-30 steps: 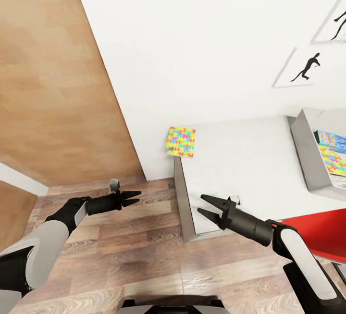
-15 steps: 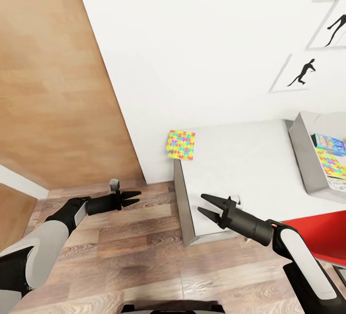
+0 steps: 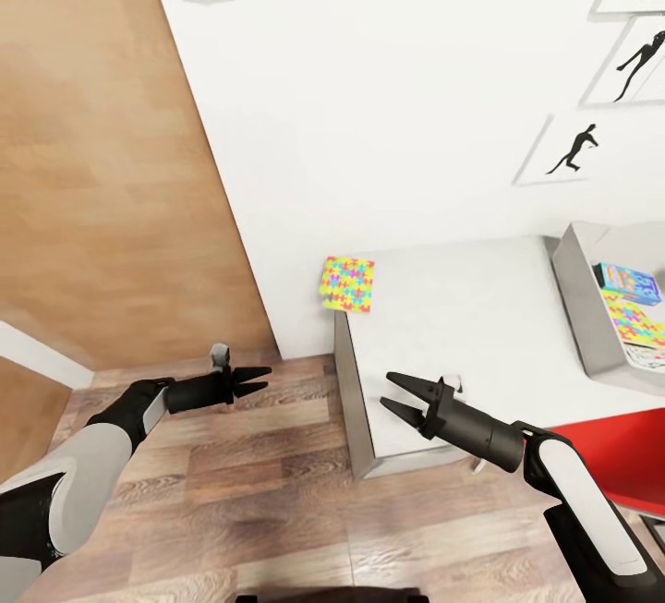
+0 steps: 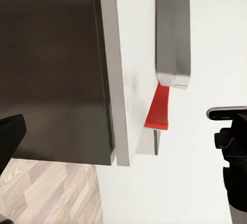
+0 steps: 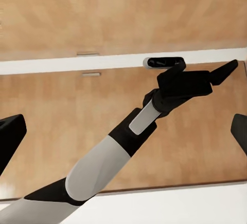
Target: Put all the toys in the child's room - the three board games (two on the bed and one on the table), the two jigsaw puzzles on the table, and the tennis ball on the table - inside the toy box on the table in the child's room.
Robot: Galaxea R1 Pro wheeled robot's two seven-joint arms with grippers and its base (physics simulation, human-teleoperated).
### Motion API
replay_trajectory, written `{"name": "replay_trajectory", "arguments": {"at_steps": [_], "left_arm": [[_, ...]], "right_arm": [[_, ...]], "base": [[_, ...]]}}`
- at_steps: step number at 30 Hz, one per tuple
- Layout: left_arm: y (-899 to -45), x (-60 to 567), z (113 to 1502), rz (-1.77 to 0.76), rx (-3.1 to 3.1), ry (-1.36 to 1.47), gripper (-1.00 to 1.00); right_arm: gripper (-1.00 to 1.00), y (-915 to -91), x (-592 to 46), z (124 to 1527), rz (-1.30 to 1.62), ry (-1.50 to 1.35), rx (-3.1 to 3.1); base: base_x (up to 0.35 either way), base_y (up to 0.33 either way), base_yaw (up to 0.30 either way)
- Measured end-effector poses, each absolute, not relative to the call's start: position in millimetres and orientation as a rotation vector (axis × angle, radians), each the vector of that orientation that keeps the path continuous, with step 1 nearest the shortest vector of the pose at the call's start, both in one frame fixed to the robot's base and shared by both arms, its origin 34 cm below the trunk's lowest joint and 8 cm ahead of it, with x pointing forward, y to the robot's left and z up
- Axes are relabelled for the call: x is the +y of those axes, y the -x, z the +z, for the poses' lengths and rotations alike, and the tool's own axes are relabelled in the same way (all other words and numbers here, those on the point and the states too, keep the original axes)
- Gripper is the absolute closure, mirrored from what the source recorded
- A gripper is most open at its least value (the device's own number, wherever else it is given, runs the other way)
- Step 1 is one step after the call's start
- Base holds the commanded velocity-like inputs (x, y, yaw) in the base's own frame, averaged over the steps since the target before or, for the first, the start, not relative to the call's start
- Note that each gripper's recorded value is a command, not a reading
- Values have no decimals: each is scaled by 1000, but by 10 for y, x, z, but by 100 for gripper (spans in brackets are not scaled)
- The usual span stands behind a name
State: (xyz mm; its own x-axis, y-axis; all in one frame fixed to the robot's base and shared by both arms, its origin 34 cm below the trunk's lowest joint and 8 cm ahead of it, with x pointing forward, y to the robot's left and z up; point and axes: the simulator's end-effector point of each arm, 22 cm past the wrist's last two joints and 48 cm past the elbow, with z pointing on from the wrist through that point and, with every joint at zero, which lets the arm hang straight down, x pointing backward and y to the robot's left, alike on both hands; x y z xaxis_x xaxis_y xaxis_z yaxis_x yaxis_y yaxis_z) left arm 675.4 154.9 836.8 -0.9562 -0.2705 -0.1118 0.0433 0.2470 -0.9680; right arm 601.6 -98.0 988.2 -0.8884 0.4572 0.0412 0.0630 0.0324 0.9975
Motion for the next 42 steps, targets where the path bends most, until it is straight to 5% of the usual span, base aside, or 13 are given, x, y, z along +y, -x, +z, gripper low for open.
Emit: {"name": "replay_trajectory", "arguments": {"at_steps": [42], "left_arm": [[-6855, 1544, 8763, -1751, 2216, 147, -100]], "right_arm": [[-100, -6020, -938, 10244, 1933, -464, 1968]], "base": [[0, 0, 19]]}}
